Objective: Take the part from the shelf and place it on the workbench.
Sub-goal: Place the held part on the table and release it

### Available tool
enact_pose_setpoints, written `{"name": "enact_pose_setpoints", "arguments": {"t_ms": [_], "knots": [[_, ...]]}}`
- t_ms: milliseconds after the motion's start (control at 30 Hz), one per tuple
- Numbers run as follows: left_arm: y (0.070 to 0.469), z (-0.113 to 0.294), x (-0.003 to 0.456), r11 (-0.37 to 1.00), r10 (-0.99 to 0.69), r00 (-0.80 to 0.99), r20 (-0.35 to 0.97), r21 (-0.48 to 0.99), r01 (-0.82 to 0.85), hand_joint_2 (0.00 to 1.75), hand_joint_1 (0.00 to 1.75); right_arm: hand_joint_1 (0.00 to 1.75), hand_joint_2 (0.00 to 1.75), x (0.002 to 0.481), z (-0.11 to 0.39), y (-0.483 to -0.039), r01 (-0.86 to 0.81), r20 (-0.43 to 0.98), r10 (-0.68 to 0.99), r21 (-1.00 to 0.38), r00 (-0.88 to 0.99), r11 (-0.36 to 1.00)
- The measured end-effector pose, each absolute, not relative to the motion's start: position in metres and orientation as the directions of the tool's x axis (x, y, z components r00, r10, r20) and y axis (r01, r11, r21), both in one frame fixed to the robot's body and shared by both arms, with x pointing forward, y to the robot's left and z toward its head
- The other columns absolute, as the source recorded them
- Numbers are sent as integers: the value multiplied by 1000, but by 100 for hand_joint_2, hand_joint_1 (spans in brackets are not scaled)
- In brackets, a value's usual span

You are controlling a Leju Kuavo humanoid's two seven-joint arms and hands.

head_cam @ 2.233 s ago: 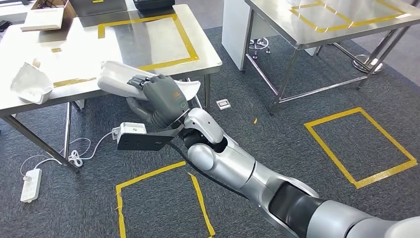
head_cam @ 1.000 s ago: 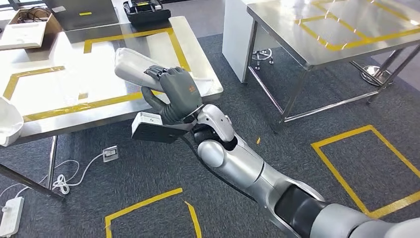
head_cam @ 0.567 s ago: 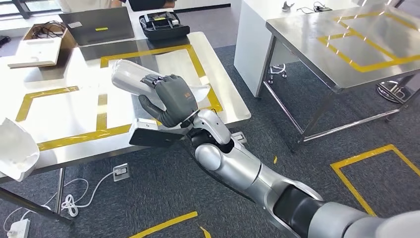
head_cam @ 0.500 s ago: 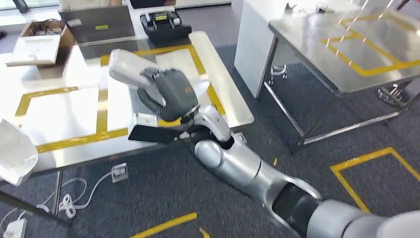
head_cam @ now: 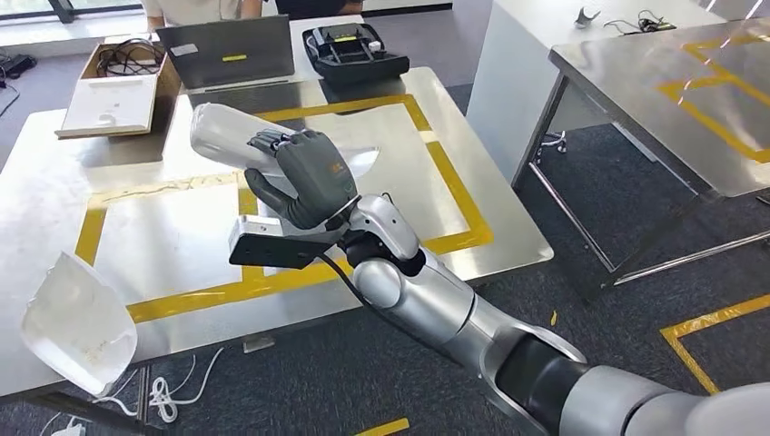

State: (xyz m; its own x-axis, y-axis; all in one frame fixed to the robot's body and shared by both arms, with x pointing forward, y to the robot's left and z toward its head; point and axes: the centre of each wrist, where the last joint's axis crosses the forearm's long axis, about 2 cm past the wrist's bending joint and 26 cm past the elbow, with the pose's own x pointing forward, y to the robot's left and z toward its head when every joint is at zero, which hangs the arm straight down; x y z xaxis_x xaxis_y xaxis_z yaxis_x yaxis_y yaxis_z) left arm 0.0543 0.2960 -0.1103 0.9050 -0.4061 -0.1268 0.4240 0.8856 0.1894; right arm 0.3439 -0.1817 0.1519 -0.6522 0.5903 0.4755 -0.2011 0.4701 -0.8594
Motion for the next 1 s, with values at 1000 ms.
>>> {"name": "enact_pose_setpoints", "arguments": {"t_ms": [1000], "knots": [[294, -111, 52, 889, -407, 906, -117, 178, 422, 175, 0, 175, 175, 334, 138, -183, -235, 499, 592, -853, -633, 466]]}}
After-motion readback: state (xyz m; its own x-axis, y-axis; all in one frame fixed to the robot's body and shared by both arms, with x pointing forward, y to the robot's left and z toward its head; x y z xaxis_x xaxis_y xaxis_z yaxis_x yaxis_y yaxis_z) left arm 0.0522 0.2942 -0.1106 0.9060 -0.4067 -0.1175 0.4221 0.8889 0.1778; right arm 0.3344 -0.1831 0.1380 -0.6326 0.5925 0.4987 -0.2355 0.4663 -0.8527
